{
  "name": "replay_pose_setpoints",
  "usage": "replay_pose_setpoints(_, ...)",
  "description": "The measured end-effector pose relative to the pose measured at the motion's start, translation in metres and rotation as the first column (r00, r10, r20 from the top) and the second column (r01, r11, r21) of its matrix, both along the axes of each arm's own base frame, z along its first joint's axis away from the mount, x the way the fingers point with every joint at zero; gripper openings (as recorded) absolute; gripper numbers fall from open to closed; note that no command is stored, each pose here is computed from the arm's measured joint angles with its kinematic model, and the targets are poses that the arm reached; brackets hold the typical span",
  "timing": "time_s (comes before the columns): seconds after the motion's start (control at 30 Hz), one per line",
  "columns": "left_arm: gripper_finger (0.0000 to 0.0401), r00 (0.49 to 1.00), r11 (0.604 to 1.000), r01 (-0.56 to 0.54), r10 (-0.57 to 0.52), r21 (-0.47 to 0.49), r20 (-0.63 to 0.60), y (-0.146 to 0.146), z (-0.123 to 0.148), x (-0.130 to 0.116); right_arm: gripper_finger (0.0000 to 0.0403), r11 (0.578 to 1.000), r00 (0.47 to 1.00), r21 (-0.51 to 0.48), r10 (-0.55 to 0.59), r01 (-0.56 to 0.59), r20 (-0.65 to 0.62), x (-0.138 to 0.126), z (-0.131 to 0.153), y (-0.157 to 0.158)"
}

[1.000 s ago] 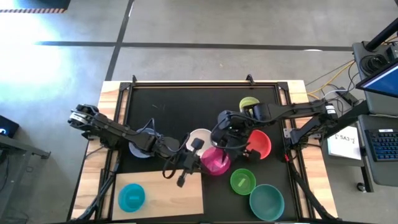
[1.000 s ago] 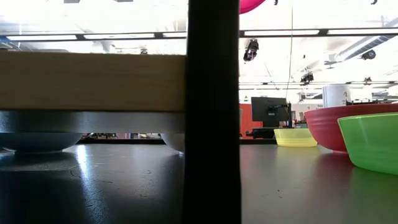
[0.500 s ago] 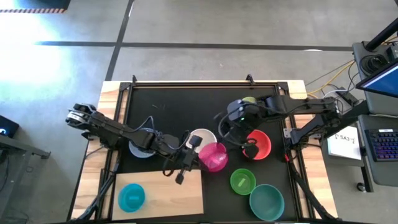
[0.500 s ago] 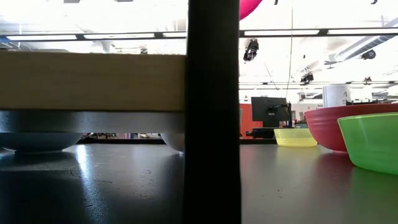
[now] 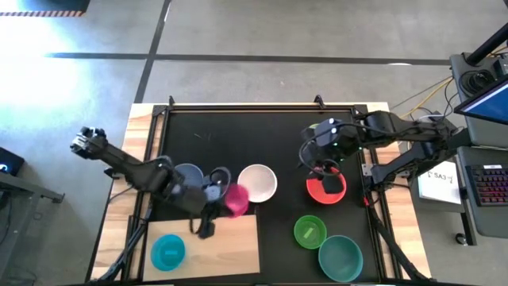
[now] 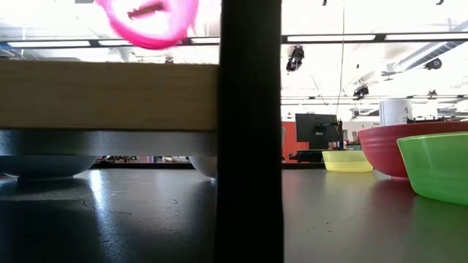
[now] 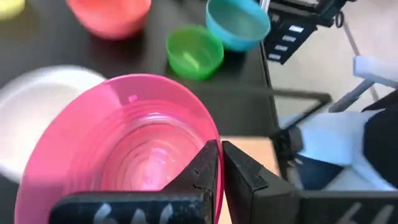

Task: Place and stack bowls onto a shelf
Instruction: Stack the pink bowl on top of the blue bowl on the shelf

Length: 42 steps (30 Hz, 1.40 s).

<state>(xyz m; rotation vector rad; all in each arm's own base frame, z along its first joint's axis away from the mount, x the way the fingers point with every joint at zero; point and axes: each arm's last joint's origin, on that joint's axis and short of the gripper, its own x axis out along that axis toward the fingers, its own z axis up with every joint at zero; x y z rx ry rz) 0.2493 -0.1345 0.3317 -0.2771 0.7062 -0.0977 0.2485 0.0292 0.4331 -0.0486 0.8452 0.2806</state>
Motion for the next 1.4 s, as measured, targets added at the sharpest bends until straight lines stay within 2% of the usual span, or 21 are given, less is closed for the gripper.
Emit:
replay_pose_setpoints(0.27, 0.0000, 0.966, 0.980, -0.199, 0.191, -0.029, -0.175, -0.067, 0.017, -0.048, 0.0168, 0.998, 0.993, 0.026, -0.061, 0.064, -0.102, -0.005, -0.006, -0.001)
replay_pose_setpoints(0.4, 0.0000, 0.904, 0.943, -0.333, 0.311, -0.027, -0.295, -0.098, 0.013, -0.066, 0.0168, 0.994, 0.984, 0.042, -0.093, 0.100, -0.152, -0.004, -0.011, -0.001)
replay_pose_setpoints(0.53, 0.0000, 0.815, 0.908, -0.418, 0.393, 0.038, -0.426, -0.126, -0.001, -0.076, 0.0166, 0.983, 0.960, 0.065, -0.150, 0.170, -0.236, -0.009, -0.014, -0.001)
replay_pose_setpoints(0.6, 0.0000, 0.769, 0.890, -0.444, 0.436, 0.100, -0.467, -0.139, -0.008, -0.080, 0.0166, 0.976, 0.940, 0.068, -0.179, 0.207, -0.291, -0.015, -0.016, -0.001)
replay_pose_setpoints(0.8, 0.0000, 0.736, 0.867, -0.480, 0.480, 0.131, -0.478, -0.174, -0.018, -0.083, 0.0165, 0.949, 0.897, 0.088, -0.252, 0.302, -0.362, -0.029, -0.019, -0.001)
replay_pose_setpoints(0.9, 0.0000, 0.718, 0.856, -0.481, 0.509, 0.190, -0.475, -0.180, -0.028, -0.080, 0.0164, 0.946, 0.887, 0.084, -0.260, 0.313, -0.381, -0.035, -0.025, -0.001)
replay_pose_setpoints(1.0, 0.0000, 0.670, 0.839, -0.490, 0.536, 0.236, -0.513, -0.182, -0.033, -0.081, 0.0164, 0.940, 0.874, 0.060, -0.287, 0.336, -0.393, -0.043, -0.032, -0.001)
replay_pose_setpoints(1.17, 0.0000, 0.639, 0.815, -0.533, 0.564, 0.229, -0.523, -0.183, -0.037, -0.083, 0.0162, 0.926, 0.846, 0.039, -0.326, 0.376, -0.422, -0.057, -0.045, -0.002)
replay_pose_setpoints(1.4, 0.0000, 0.615, 0.794, -0.553, 0.594, 0.254, -0.519, -0.182, -0.045, -0.084, 0.0162, 0.918, 0.841, 0.047, -0.339, 0.393, -0.422, -0.072, -0.061, -0.004)
